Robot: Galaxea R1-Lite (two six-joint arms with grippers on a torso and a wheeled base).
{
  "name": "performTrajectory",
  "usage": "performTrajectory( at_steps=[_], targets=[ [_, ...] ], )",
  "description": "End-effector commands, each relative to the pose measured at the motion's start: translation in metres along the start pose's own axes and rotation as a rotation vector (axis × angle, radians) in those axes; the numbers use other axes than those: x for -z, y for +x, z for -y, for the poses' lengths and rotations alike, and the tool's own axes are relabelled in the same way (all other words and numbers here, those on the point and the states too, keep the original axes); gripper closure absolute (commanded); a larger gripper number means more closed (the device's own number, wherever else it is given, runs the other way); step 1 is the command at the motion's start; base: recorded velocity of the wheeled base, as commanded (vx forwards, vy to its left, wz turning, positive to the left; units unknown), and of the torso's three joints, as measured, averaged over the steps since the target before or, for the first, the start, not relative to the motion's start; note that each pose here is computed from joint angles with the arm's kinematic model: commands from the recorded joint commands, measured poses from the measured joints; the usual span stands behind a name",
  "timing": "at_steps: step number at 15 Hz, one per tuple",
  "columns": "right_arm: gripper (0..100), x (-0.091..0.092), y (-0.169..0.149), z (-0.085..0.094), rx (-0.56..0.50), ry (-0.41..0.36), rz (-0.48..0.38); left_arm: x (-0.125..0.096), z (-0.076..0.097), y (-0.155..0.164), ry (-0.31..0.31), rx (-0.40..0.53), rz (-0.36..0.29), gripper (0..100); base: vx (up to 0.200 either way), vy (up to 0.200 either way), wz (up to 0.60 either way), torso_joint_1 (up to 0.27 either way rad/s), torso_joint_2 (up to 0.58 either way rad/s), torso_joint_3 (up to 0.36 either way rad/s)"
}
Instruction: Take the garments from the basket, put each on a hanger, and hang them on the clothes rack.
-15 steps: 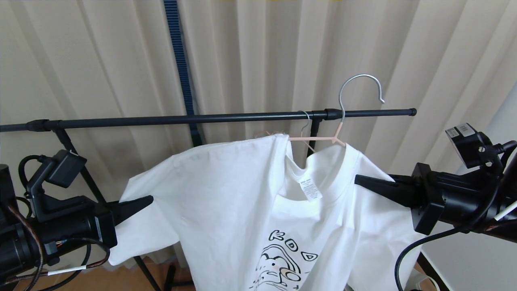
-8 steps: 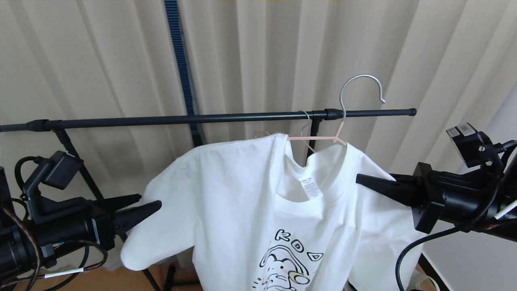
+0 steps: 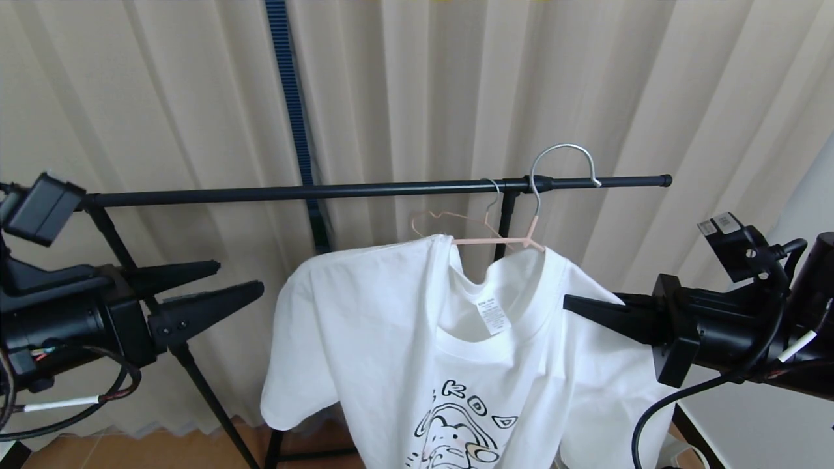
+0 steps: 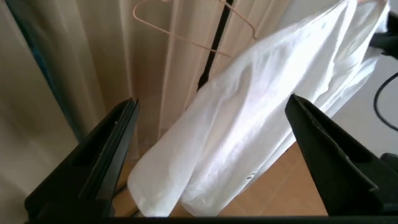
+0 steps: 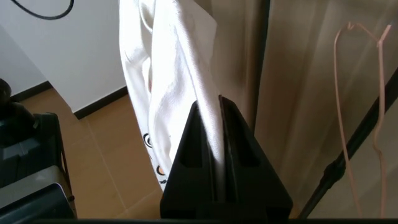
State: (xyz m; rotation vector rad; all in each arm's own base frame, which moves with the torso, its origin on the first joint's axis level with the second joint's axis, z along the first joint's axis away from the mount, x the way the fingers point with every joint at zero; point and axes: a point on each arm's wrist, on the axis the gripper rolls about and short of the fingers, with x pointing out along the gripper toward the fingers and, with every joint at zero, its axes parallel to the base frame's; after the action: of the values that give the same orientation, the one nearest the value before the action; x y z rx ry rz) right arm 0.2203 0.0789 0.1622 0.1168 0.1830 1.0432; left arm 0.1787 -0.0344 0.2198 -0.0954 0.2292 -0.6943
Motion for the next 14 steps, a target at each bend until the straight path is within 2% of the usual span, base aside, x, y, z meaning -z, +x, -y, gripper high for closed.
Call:
performTrajectory(
  at_steps=[1, 2, 3, 6, 7, 9, 14],
  targets=[
    [100, 0.005, 0.004, -0.002, -0.019, 0.011, -0.018, -0.045, 0.024, 0.006, 0.038, 0.11, 0.0, 0, 0.0, 0.0, 0.0, 0.0, 0.0, 0.0],
    [100, 0.006, 0.006, -0.005, -0.031, 0.012, -0.023, -0.054, 0.032, 0.009, 0.046, 0.147, -0.012, 0, 0.0, 0.0, 0.0, 0.0, 0.0, 0.0],
    [100, 0.007, 0.009, -0.008, -0.05, 0.012, -0.029, -0.062, 0.041, 0.018, 0.049, 0.203, -0.061, 0, 0.0, 0.0, 0.0, 0.0, 0.0, 0.0],
    [100, 0.012, 0.012, -0.017, -0.088, 0.017, -0.048, -0.063, 0.057, 0.04, 0.083, 0.301, -0.177, 0, 0.0, 0.0, 0.0, 0.0, 0.0, 0.0],
    [100, 0.012, 0.013, -0.018, -0.094, 0.016, -0.049, -0.061, 0.058, 0.043, 0.101, 0.313, -0.194, 0, 0.0, 0.0, 0.0, 0.0, 0.0, 0.0],
    [100, 0.014, 0.014, -0.023, -0.113, 0.018, -0.058, -0.052, 0.062, 0.057, 0.197, 0.358, -0.228, 0, 0.0, 0.0, 0.0, 0.0, 0.0, 0.0],
    [100, 0.016, 0.016, -0.028, -0.134, -0.005, -0.064, -0.036, 0.071, 0.081, 0.259, 0.429, -0.29, 0, 0.0, 0.0, 0.0, 0.0, 0.0, 0.0]
  ],
)
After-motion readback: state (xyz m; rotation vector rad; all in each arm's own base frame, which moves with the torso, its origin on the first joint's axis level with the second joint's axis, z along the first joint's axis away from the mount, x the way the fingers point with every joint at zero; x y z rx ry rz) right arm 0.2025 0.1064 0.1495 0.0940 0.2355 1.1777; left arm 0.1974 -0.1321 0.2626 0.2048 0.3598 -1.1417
